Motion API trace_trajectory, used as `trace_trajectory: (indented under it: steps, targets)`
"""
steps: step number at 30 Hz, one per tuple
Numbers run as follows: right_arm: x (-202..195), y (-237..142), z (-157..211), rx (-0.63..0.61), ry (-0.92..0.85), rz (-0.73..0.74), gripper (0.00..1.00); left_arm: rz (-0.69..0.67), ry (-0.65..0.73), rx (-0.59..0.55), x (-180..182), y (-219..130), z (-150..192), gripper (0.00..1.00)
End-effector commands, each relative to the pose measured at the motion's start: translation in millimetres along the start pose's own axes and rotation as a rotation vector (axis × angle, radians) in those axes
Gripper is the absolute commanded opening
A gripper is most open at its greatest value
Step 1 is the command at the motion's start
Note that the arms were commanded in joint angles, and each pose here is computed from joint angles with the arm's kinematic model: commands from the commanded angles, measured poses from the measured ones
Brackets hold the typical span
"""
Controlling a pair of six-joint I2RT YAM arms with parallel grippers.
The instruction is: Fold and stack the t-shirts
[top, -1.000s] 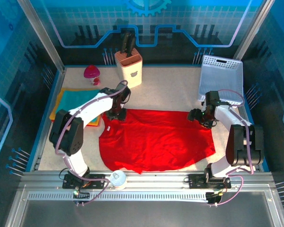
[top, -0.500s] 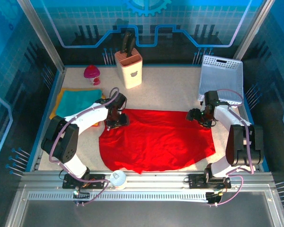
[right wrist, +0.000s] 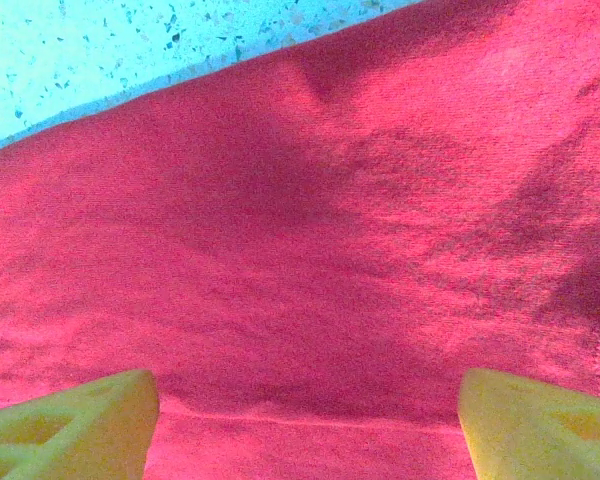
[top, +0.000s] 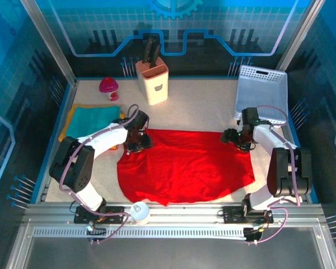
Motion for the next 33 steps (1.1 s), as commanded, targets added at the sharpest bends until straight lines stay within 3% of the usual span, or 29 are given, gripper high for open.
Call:
trace_trajectory:
  steps: [1,22,26,33]
  targets:
    - [5,-5,0,0.012,-0.033,-0.002,0.79,-0.016,-0.049,0.012,7,4,-1,0.49]
    - [7,-7,0,0.009,-0.031,-0.015,0.79,0.003,-0.043,-0.018,2,10,-22,0.41]
    - [6,-7,1,0.011,-0.033,-0.011,0.79,0.005,-0.044,-0.024,1,10,-26,0.37]
    - [5,-9,2,0.008,-0.033,-0.005,0.79,0.005,-0.041,-0.024,1,10,-27,0.2]
Point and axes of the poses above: each hand's point on the last joint's axis, 136 mm out from that joint toward the fingers, its own y axis out along the fingers, its own x axis along the line the jaws close on, z = x × y, the point moved 5 cm from there along -y, back along the fingers, and after that the axes turned 3 degrees about -y, right-handed, at the moved point
